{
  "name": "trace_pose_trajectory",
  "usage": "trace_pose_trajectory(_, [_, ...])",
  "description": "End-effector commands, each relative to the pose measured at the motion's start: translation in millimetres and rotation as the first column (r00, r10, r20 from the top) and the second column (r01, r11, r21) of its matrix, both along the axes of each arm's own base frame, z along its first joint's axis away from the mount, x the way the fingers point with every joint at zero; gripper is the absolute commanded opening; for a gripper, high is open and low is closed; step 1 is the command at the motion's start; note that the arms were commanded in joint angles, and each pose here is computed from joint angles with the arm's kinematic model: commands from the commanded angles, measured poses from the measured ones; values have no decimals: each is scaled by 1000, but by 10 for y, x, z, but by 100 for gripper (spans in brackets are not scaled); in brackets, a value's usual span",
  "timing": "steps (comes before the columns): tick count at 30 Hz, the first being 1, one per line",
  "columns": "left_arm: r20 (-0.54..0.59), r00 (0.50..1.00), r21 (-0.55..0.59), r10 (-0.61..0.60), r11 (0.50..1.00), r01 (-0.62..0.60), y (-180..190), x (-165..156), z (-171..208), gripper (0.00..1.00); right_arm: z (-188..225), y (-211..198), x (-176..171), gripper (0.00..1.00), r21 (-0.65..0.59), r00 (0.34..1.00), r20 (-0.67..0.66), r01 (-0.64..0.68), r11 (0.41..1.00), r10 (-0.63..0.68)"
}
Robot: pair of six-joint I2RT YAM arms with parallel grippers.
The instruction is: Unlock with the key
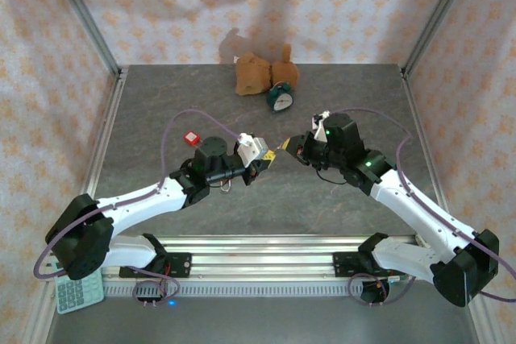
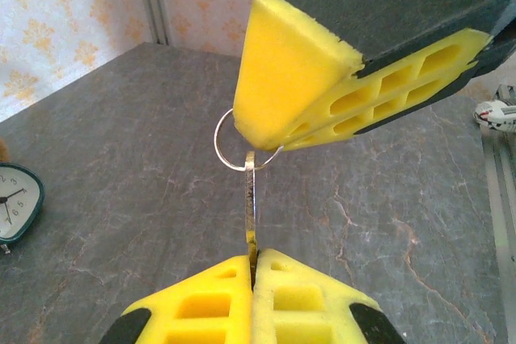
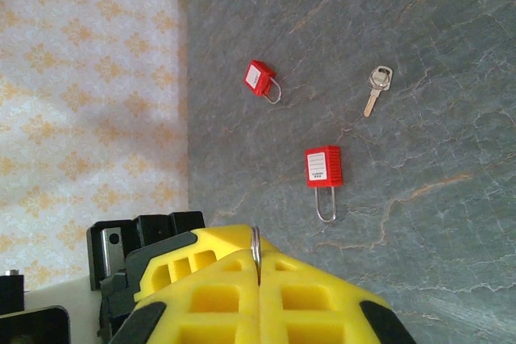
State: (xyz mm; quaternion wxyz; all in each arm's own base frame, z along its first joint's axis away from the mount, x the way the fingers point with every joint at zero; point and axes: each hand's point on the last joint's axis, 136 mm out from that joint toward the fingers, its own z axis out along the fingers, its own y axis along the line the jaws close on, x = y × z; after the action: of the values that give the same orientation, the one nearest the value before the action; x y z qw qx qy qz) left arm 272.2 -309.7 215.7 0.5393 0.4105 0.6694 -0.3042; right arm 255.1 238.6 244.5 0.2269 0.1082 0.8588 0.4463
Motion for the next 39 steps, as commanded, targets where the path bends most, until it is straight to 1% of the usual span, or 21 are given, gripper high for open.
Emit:
trace_pose_trajectory(1, [40, 999, -2, -25, 1000, 25, -10, 22, 179, 0, -11, -66, 12, 0, -31, 999, 31, 10, 999, -9])
trace_pose_trajectory(5, [11, 999, 13, -41, 999, 41, 8, 12, 128, 0, 45, -160, 40, 14, -99, 997, 76, 27, 995, -19])
trace_pose_trajectory(8, [-26, 999, 1, -42, 999, 42, 44, 24, 108, 0, 127, -258, 79, 17, -163, 989, 148, 45, 986, -20])
trace_pose_trajectory(9, [-38, 998, -4, -49, 999, 49, 47, 15, 100, 0, 151, -293, 95, 21, -183, 983, 181, 54, 982, -20])
trace_pose_trajectory(12, [-74, 995, -17, -70, 997, 69, 53, -12, 72, 0, 160, -376, 135, 22, -230, 955, 296, 75, 970, -4])
trace_pose_trajectory(14, [-104, 991, -26, -82, 996, 79, 46, -24, 53, 0, 172, -261, 72, 32, -220, 919, 382, -12, 975, 97])
trace_pose_trajectory(15, [-124, 988, -33, -88, 996, 84, 39, -27, 38, 0, 141, -238, 52, 38, -224, 906, 405, -33, 974, 124])
trace_pose_trajectory(16, [-143, 986, -42, -91, 995, 86, 45, -21, 32, 0, 129, -276, 67, 43, -242, 906, 406, -15, 970, 115])
trace_pose_trajectory(17, [-159, 983, -47, -97, 995, 90, 39, -23, 18, 0, 123, -305, 80, 45, -269, 905, 409, -5, 963, 119])
trace_pose_trajectory(18, [-178, 978, -54, -104, 994, 96, 36, -28, 7, 0, 131, -310, 71, 49, -293, 902, 408, -16, 956, 140])
trace_pose_trajectory(20, [-212, 970, -72, -118, 992, 105, 33, -31, -2, 0, 147, -154, -54, 54, -300, 866, 422, -145, 943, 268])
trace_pose_trajectory(23, [-267, 951, -114, -156, 985, 129, 21, -37, 15, 0, 152, 30, -163, 60, -257, 814, 458, -264, 930, 358])
trace_pose_trajectory(25, [-301, 935, -147, -185, 978, 146, 16, -37, 41, 0, 126, 104, -205, 61, -247, 792, 462, -317, 916, 399])
trace_pose_trajectory(28, [-337, 913, -195, -228, 966, 169, -5, -57, 82, 0, 65, 153, -201, 61, -251, 788, 444, -347, 904, 426])
trace_pose_trajectory(31, [-364, 891, -228, -272, 953, 198, -40, -95, 86, 0, 2, 192, -194, 59, -266, 785, 418, -375, 888, 457])
trace_pose_trajectory(36, [-390, 868, -257, -306, 942, 217, -75, -116, 66, 0, -52, 176, -155, 58, -293, 787, 410, -364, 884, 460])
trace_pose_trajectory(39, [-395, 863, -260, -316, 939, 225, -78, -136, 64, 0, -77, 181, -150, 57, -303, 786, 401, -371, 878, 471])
